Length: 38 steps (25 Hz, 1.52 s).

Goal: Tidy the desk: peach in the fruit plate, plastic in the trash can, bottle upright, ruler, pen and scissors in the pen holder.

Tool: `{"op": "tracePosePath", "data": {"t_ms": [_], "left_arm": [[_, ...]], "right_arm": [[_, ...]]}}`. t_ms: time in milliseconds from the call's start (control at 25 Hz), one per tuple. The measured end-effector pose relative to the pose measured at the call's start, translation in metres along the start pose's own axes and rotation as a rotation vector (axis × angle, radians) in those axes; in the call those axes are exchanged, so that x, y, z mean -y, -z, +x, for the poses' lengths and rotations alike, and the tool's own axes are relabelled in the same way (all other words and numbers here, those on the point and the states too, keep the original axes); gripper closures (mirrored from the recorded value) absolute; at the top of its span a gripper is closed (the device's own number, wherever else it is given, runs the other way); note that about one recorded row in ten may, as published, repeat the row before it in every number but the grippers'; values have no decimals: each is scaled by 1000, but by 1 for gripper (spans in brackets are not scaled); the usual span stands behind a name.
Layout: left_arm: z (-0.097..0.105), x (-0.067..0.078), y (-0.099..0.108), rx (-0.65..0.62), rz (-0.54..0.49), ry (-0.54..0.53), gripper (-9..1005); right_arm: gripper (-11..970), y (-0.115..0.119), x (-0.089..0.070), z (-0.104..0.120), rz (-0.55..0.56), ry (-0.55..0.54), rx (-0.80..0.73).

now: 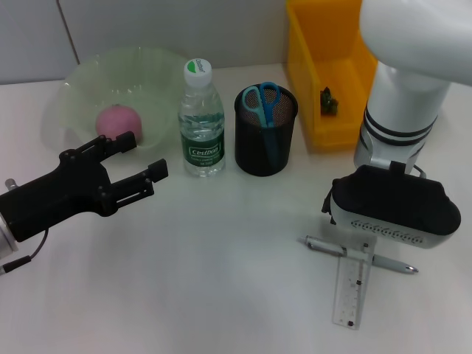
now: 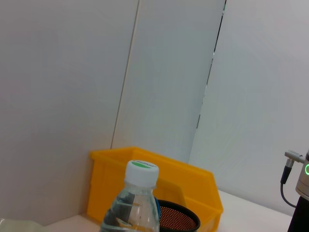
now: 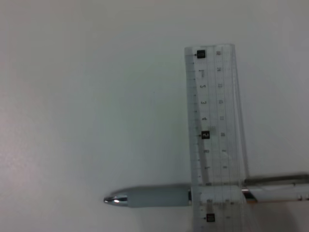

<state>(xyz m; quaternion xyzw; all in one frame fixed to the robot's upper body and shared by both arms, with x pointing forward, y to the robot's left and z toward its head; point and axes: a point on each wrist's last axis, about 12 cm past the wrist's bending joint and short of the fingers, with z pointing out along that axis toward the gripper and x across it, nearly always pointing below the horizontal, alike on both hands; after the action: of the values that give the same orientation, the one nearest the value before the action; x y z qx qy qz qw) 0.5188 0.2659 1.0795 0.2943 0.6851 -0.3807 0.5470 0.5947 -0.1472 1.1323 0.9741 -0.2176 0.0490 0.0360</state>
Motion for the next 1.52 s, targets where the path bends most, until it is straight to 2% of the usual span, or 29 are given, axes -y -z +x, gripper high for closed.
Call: {"op": "tracePosePath", "data": {"t_ms": [200, 400, 600, 1120, 1280, 1520], "left_arm": [[0, 0, 0, -1, 1, -1, 183], [-1, -1, 0, -1, 2, -3, 183], [-1, -1, 0, -1, 2, 3, 184], [-1, 0, 0, -1, 1, 8, 183], [-1, 0, 0, -1, 3, 8, 184], [-1, 1, -2, 0, 11, 9, 183]], "right_arm": [[157, -2, 2, 1, 19, -2, -6], [352, -5, 3, 1, 17, 1, -10], [495, -6, 3, 1, 15, -1, -10], [532, -4, 2, 0, 47, -20, -5], [566, 5, 1, -1, 107, -63, 15], [566, 32, -8, -1, 243, -161, 108]]}}
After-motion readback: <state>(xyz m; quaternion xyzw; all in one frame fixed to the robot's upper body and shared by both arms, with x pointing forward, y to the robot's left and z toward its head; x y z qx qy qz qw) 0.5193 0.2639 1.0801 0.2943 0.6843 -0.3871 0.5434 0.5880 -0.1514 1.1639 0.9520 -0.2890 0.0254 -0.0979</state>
